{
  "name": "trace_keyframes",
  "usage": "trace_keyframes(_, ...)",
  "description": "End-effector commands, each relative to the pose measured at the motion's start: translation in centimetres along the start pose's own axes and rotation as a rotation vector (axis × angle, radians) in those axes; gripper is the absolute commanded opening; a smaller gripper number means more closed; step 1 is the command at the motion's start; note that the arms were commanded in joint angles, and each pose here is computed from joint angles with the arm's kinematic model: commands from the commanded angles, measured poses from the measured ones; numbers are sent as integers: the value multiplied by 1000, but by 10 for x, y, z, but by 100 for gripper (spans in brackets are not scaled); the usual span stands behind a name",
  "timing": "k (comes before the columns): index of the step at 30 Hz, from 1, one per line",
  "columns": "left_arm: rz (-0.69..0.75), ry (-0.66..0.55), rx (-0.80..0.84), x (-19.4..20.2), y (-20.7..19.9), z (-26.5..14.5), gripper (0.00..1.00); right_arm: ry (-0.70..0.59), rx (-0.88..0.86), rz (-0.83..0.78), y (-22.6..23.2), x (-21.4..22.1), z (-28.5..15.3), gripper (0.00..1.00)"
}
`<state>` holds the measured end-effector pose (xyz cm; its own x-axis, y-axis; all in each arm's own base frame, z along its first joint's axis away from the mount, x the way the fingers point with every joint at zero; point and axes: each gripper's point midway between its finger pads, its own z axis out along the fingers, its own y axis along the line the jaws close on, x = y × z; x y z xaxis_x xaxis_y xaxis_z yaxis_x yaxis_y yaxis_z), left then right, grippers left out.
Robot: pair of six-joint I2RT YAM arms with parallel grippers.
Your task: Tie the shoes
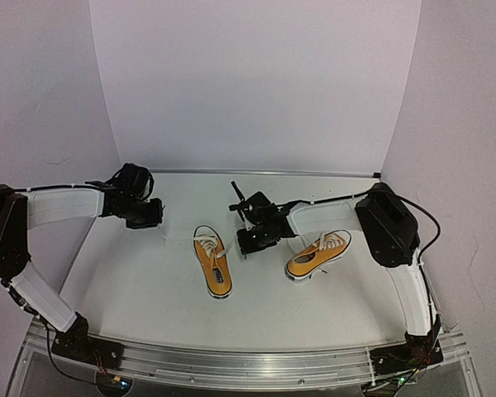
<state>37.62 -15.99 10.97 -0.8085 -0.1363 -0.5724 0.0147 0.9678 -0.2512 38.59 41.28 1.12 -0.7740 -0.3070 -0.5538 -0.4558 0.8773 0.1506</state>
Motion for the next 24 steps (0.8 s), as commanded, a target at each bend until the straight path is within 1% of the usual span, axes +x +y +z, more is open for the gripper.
trace_keyframes(1, -44, -92, 77, -2, -5, -24, 0, -1, 97, -4, -34, -8, -37, 0)
trace_keyframes(3, -55, -120, 95, 2, -3, -34, 0, -104, 46, -3, -26, -44, -72, 0)
trace_keyframes(7, -67, -165, 114, 15, 3, -49, 0, -294, -91, -23, 6, -108, -135, 0)
trace_keyframes(9, -72, -195, 142, 18, 1, -62, 0, -352, -200, -35, 29, -131, -158, 0)
trace_keyframes(12, -67, -234, 180, 26, -2, -76, 0, -408, -390, -48, 69, -156, -176, 0)
trace_keyframes(14, -62, -261, 209, 31, -4, -84, 0, -412, -525, -74, 105, -160, -176, 0)
trace_keyframes(18, -58, -309, 275, 42, -5, -102, 0, -436, -698, -132, 177, -170, -180, 0)
trace_keyframes(21, -46, -347, 357, 50, -8, -125, 0, -419, -779, -140, 217, -166, -163, 0)
trace_keyframes(24, -28, -394, 428, 58, -9, -152, 0, -408, -827, -126, 239, -163, -149, 0)
